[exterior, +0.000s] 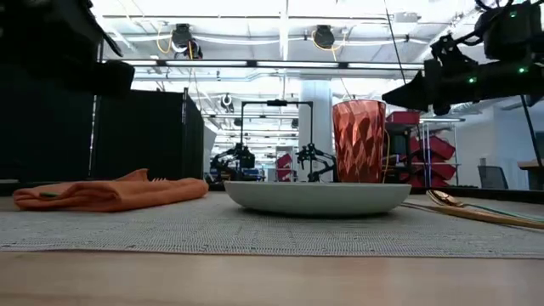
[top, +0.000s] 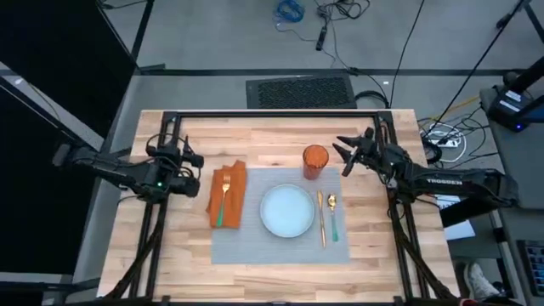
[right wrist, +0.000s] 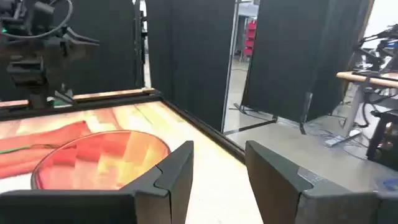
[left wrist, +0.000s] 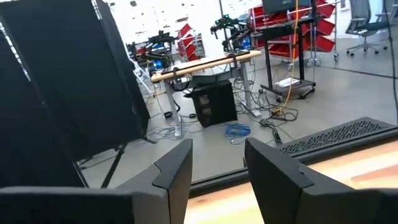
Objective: Set table place
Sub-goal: Return to Home Position
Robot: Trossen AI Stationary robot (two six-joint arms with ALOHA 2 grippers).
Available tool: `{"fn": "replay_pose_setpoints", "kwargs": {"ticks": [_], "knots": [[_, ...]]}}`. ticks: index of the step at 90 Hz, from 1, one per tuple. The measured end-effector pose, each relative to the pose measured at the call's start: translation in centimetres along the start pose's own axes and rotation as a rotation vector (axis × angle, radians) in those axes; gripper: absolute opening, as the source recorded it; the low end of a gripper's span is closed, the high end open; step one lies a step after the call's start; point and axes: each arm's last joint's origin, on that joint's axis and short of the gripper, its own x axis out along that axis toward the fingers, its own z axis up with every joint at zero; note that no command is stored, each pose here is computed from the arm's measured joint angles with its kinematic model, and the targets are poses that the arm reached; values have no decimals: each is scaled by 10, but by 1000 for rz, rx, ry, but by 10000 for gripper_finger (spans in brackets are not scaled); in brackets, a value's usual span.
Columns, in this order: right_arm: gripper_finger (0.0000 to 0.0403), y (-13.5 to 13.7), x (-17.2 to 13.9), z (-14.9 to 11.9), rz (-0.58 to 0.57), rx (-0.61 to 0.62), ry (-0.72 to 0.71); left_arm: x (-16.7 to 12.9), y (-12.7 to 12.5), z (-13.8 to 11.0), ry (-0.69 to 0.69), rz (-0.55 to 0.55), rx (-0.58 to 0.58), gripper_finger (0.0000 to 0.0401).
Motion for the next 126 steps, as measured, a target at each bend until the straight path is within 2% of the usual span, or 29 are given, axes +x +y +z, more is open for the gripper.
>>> {"fn": "replay_pose_setpoints", "kwargs": {"ticks": [13, 30, 39, 47, 50, 55, 58, 72, 78, 88, 95, 100, 113, 126], "knots": [[132, 2, 2, -1, 52, 8, 2, -2, -7, 3, 18, -37, -77, 134], [132, 2, 4, -1, 52, 10, -4, -6, -25, 17, 73, -170, -76, 134], [132, 2, 4, -2, 55, 10, -3, -9, -41, 36, 77, -366, -75, 134], [132, 3, 4, -1, 75, 22, -5, -12, -51, 53, -34, -646, -123, 134], [132, 3, 4, -1, 82, 31, -5, -12, -52, 58, -93, -718, -171, 134], [132, 4, 4, -1, 100, 40, -6, -9, -52, 64, -149, -749, -250, 134], [132, 5, 4, -1, 117, 45, -5, -6, -52, 64, -165, -762, -259, 134], [132, 8, 3, -1, 177, 62, -6, 4, -55, 42, -210, -964, -120, 134], [132, 10, 3, -1, 188, 61, -5, 9, -57, 29, -193, -993, -44, 134], [132, 12, 2, -1, 203, 56, -4, 17, -55, 11, -191, -950, 95, 134], [132, 14, 2, -2, 212, 53, 5, 24, -53, 10, -207, -912, 122, 134], [132, 14, 2, -3, 215, 48, 10, 29, -51, 11, -230, -932, 89, 134], [132, 14, 2, -3, 211, 42, 10, 40, -43, 22, -354, -1102, -73, 134], [132, 15, 3, -4, 215, 45, 23, 54, -39, 17, -250, -1209, -189, 134]]}}
